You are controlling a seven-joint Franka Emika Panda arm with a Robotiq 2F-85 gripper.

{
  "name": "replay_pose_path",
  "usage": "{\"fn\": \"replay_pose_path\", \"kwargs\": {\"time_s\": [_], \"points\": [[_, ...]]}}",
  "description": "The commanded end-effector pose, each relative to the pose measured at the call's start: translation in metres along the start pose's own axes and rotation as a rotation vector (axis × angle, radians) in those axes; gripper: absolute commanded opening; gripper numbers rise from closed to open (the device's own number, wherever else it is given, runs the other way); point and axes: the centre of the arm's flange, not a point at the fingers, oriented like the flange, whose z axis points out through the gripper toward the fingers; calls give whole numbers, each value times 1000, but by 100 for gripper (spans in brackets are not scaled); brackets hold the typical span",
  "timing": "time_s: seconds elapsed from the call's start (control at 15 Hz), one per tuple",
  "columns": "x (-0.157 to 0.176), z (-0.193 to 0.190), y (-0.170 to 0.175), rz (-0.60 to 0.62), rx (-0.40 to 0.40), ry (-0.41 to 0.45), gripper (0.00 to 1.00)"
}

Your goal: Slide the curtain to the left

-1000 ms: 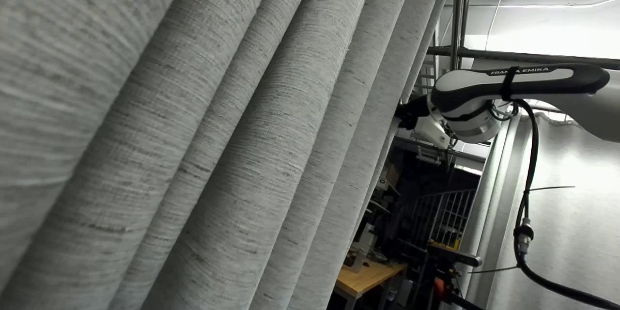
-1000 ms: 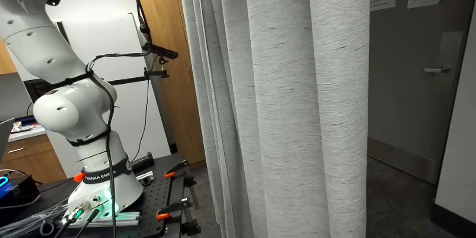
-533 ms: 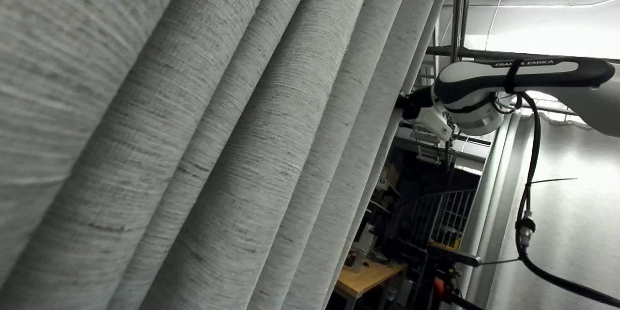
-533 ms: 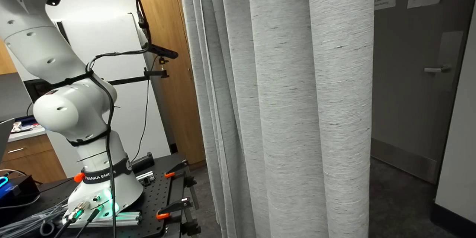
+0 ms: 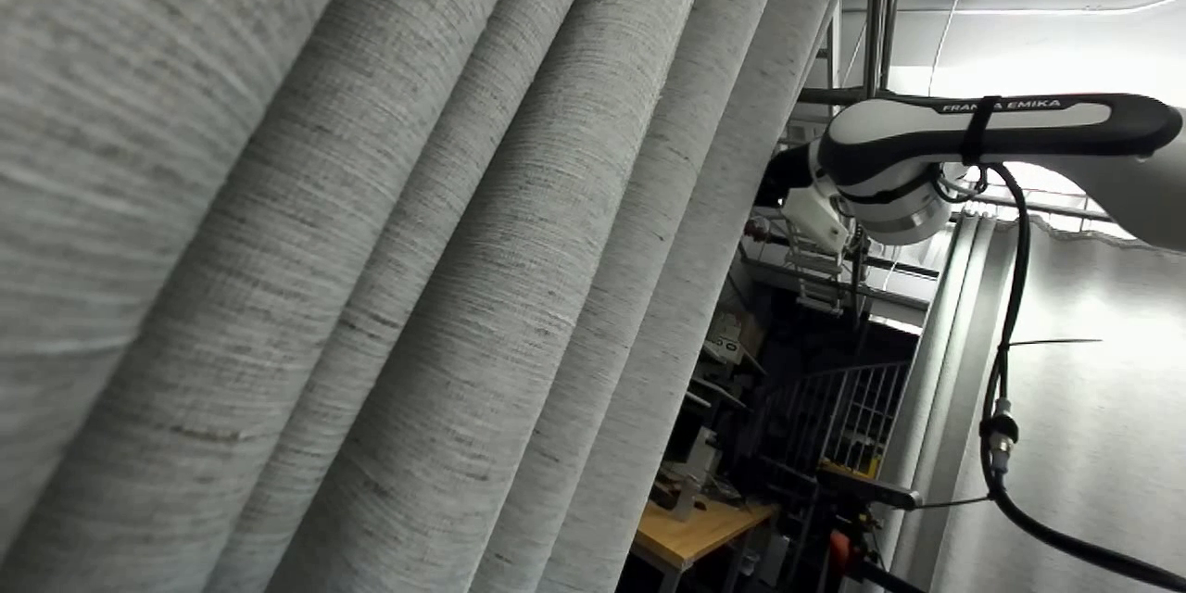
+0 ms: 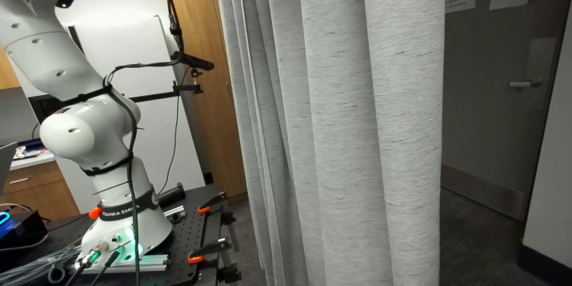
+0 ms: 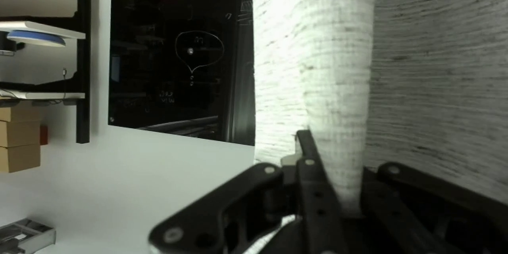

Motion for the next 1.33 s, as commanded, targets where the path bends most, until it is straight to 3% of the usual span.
{"fn": "replay_pose_path", "kwargs": {"time_s": [0.0, 0.53, 1.0, 1.27], "points": [[5, -20, -61, -44, 59, 9, 0], [-13, -115, -247, -292, 357, 51, 0], [-42, -212, -365, -466, 586, 123, 0], [-59, -245, -427, -514, 680, 106, 0]]}}
